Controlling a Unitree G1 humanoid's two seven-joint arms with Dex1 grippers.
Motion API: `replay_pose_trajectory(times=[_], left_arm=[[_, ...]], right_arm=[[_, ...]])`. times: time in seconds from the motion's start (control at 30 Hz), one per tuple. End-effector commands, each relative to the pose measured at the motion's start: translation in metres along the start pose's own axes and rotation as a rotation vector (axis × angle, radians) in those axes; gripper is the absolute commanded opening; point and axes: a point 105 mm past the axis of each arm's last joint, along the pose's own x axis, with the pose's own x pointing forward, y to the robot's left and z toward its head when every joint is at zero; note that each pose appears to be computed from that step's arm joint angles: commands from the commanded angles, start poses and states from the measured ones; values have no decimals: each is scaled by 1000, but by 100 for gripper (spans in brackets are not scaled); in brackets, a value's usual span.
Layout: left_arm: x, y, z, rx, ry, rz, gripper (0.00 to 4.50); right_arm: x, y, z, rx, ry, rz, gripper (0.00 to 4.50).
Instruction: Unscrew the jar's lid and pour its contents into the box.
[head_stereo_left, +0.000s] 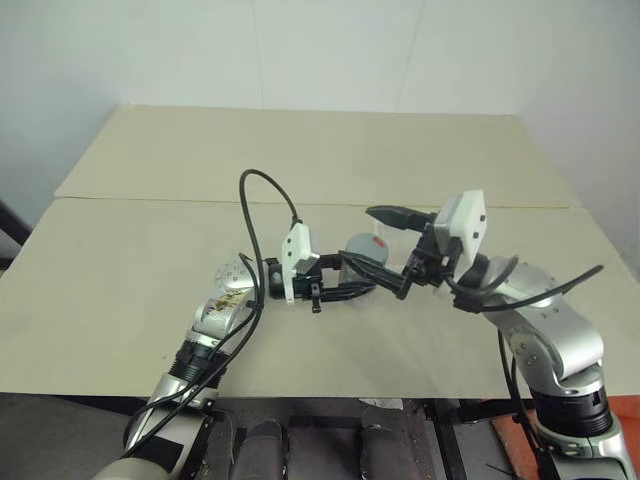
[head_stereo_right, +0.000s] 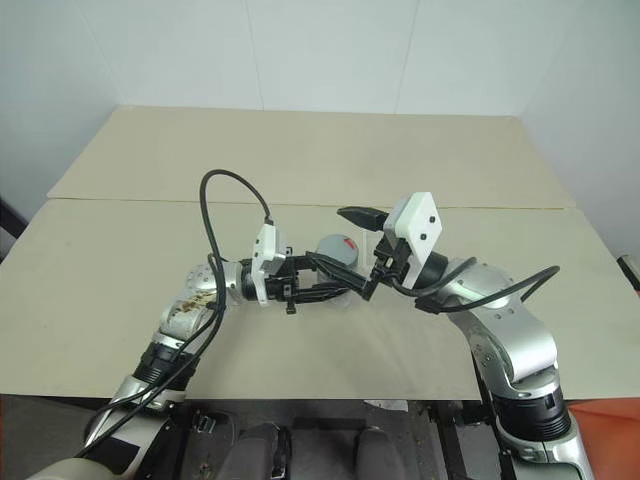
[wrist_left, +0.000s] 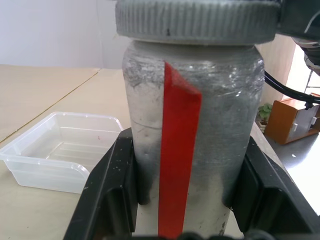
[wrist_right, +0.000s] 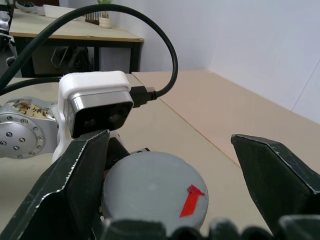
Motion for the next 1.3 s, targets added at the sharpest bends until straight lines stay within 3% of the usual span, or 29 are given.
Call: replay_pose_trajectory(times=[0.03, 0.83, 1.07, 1.3], left_arm=[[3, -1, 15, 46, -50, -13, 206], [-4, 4, 12, 47, -35, -4, 206], [-1, 2, 10, 37, -35, -11, 206], [1, 0, 11, 38, -35, -24, 206]], right_arm=[[-11, -7, 11, -43, -33, -45, 445], [-45, -11, 12, -51, 19, -102, 445], [-34, 4, 33, -77, -47, -6, 445], [-7, 8, 24, -96, -34, 22, 445]])
